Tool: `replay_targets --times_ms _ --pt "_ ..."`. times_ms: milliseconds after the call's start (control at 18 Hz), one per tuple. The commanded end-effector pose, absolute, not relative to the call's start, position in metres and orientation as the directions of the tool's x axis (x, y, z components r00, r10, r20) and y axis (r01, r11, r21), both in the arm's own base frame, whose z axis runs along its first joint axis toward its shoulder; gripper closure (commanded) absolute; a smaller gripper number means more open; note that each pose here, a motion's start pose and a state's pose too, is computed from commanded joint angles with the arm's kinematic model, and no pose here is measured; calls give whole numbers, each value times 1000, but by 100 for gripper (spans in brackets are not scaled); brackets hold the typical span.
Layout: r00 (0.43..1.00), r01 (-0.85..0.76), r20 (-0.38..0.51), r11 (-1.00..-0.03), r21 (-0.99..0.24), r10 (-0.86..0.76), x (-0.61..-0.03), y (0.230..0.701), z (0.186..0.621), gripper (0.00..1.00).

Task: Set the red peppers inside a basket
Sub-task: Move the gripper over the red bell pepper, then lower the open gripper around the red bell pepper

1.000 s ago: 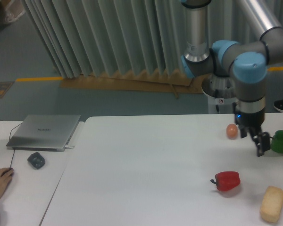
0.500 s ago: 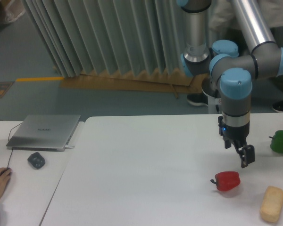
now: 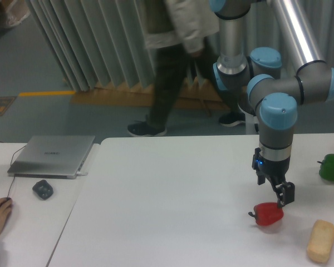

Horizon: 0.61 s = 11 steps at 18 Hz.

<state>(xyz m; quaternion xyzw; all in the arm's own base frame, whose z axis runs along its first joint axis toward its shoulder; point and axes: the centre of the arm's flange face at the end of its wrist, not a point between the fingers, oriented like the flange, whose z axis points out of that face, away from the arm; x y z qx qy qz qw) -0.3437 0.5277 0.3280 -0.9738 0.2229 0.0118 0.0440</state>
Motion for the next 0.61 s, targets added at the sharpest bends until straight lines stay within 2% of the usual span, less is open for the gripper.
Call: replay_targets --times_ms 611 --pt "899 -438 -21 -896 -68 -438 -349 539 298 0"
